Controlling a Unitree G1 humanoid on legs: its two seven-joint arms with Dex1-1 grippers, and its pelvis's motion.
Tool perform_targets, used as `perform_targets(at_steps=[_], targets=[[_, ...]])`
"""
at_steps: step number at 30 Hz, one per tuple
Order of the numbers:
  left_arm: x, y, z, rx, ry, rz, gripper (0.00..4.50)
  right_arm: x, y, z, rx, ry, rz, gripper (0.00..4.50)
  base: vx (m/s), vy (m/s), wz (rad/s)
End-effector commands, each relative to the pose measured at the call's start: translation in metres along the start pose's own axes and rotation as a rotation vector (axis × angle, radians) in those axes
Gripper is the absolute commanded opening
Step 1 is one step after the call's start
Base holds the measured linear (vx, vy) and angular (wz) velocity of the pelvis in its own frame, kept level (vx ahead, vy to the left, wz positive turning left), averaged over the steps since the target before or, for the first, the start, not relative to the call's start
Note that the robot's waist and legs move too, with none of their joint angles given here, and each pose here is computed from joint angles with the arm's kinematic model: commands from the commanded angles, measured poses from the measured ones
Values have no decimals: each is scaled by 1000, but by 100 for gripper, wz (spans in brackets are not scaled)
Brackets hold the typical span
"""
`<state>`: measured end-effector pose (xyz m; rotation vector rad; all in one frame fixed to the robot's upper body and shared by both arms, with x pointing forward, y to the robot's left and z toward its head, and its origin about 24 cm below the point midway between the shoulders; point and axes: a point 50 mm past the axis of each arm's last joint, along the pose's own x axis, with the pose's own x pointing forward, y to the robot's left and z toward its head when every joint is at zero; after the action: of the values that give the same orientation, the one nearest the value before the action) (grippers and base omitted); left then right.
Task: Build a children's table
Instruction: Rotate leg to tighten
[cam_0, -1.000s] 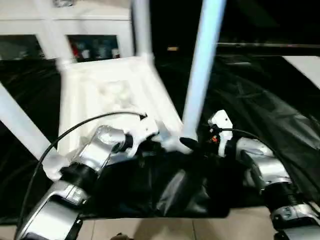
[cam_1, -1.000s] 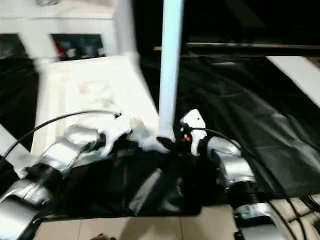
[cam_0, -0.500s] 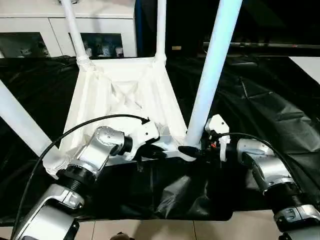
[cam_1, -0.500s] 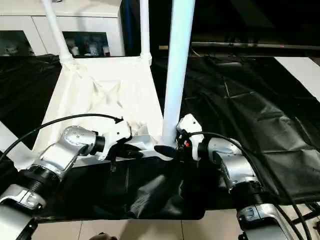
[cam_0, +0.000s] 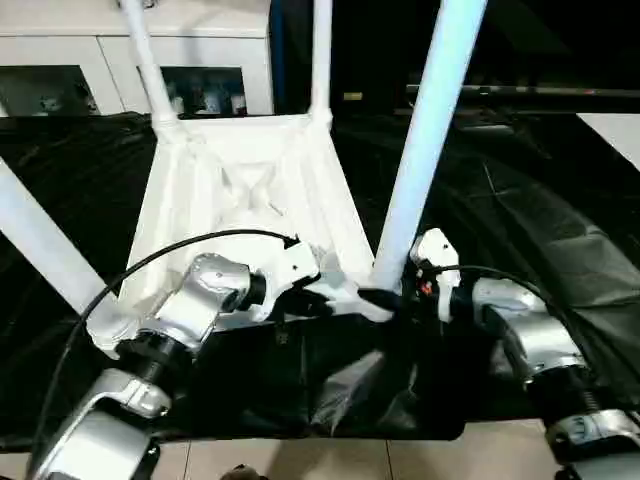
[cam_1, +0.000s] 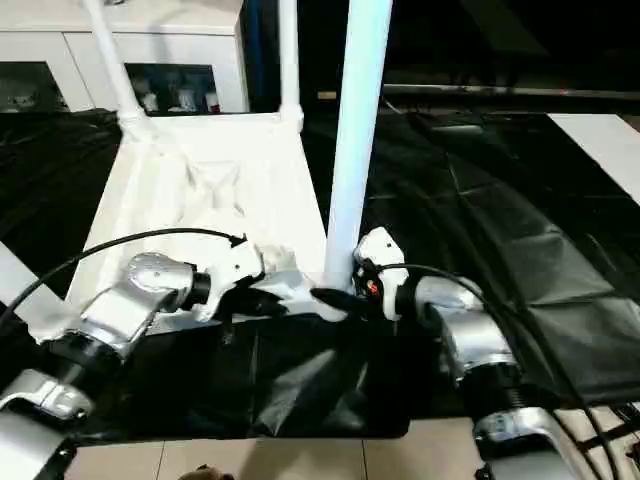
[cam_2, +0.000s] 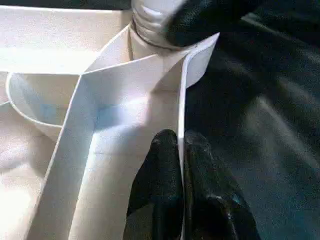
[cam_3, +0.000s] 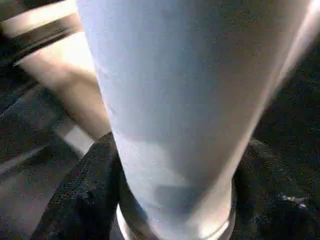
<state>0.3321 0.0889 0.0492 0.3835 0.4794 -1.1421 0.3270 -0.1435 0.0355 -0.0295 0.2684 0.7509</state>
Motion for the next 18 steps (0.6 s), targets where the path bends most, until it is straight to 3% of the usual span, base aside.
perform_targets(at_steps=[1, 5, 7, 12, 13, 18], targets=[[7, 8, 5, -108, -66, 160, 0, 5, -2, -18, 82, 56, -168, 266, 0, 0, 0], [28, 8, 15, -155, -66, 318, 0, 23, 0, -19, 200, 39, -447, 265, 0, 0, 0], [33, 6, 18, -152, -69, 329, 0, 28, 2, -17, 218, 27, -482, 265, 0, 0, 0], [40, 1, 25, -100, -71, 311, 0, 40, 12, -9, 166, 0, -418, 265, 0, 0, 0], [40, 0, 24, -92, -70, 297, 0, 41, 13, -7, 161, -15, -395, 321, 0, 0, 0], [32, 4, 20, -64, -85, 261, 0, 37, 4, 8, 109, -90, -368, 355, 0, 0, 0]])
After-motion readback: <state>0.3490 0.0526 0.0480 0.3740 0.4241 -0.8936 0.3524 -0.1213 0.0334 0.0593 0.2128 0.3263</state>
